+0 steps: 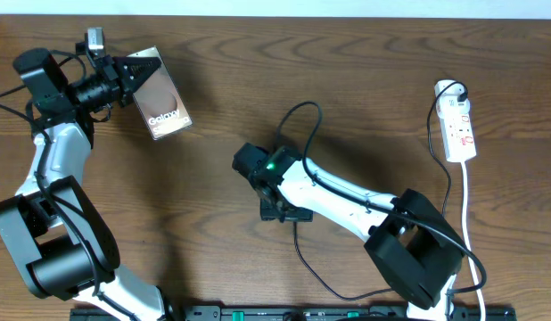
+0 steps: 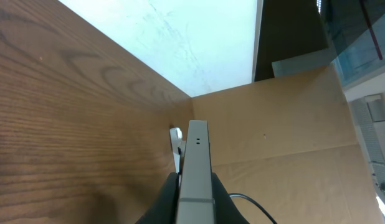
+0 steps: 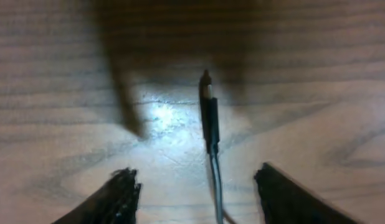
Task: Plug charger to phone and switch on socket
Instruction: 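Lower the right gripper onto the black cable's plug and grasp it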
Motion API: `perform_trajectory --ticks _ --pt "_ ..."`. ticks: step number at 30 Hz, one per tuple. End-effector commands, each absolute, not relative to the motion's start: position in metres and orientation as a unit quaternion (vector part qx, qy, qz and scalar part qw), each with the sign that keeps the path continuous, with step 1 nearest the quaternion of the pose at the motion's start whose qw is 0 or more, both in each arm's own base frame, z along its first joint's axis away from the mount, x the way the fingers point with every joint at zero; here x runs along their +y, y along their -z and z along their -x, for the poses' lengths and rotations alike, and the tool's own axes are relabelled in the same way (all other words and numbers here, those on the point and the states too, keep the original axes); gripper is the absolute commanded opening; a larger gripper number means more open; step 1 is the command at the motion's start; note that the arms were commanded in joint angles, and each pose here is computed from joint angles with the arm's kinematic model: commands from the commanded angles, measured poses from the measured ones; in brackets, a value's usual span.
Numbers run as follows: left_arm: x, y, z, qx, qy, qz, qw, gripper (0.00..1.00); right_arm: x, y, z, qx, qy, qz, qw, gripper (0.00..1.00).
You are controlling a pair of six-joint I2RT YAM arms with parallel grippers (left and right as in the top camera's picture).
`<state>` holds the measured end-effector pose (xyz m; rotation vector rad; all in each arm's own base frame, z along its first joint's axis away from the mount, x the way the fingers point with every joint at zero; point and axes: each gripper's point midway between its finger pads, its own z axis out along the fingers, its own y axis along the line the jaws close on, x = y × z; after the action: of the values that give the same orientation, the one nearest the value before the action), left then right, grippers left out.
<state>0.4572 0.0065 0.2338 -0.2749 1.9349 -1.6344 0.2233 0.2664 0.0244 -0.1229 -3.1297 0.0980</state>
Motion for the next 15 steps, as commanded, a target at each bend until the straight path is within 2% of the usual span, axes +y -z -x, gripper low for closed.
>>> perform_trajectory --ticks 1,8,13,15 --pt "0.003 -0.245 -0.45 0.723 0.619 0.076 0.296 0.07 0.262 -0.023 -0.226 -0.997 -0.04 0.071 -0.002 0.56" --pt "0.002 -0.243 -0.449 0.723 0.62 0.079 0.293 0.07 0.26 -0.01 -0.222 -0.996 -0.052 0.07 0.016 0.53" --pt "0.002 -0.239 -0.448 0.724 0.621 0.083 0.29 0.07 0.26 -0.007 -0.221 -0.996 -0.055 0.07 0.018 0.55" --pt "0.002 -0.239 -0.448 0.724 0.621 0.083 0.29 0.07 0.26 -0.003 -0.221 -0.996 -0.059 0.069 0.02 0.51"
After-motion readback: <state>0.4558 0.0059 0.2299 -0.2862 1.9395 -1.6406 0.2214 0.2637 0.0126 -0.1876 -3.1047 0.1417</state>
